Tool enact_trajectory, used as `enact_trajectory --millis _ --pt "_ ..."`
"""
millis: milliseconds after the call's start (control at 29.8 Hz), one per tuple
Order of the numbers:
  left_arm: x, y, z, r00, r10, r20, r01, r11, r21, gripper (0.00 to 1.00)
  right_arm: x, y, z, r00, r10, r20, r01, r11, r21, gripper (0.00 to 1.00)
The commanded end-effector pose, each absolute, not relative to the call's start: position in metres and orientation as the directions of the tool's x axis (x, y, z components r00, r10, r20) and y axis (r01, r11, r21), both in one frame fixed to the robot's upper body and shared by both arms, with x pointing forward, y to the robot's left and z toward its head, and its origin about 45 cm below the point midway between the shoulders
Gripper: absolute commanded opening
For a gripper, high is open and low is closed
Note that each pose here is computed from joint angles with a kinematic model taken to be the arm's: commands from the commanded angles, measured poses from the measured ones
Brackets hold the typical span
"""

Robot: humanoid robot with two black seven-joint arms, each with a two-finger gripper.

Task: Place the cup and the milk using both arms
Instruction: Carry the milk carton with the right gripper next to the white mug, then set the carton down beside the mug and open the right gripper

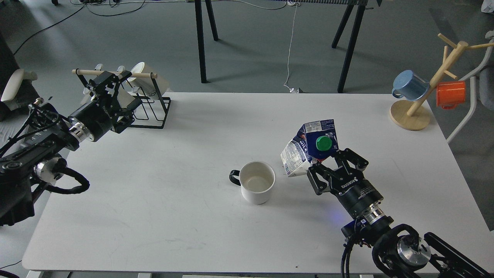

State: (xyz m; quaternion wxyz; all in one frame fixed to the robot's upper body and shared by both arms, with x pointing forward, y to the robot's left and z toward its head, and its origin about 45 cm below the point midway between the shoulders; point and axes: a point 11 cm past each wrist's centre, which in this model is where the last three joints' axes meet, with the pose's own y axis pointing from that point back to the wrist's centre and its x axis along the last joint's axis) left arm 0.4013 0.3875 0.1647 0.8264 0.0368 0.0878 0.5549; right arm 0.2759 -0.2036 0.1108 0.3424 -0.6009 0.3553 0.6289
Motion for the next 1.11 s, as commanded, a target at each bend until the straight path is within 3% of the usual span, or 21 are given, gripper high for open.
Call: enact_trajectory --millis 0,838,1072 --pt "0.401 0.387 0.165 0.369 0.923 -0.104 -0.91 0.382 0.159 0.92 0.271 -0.201 0.105 -0.047 -0.021 -0.999 -0.849 -0.525 0.051 0.37" --pt "0.401 0.388 0.164 0.367 0.924 -0.103 -0.911 0.38 0.16 0.93 0.254 -0.178 0.092 -0.065 -0.032 -0.997 -0.822 -0.564 0.071 0.38" --pt "0.401 0.39 0.164 0.364 0.926 -0.102 -0.912 0.376 0.162 0.93 0.253 -0.18 0.088 -0.074 -0.041 -0.996 -0.823 -0.562 0.084 0.47"
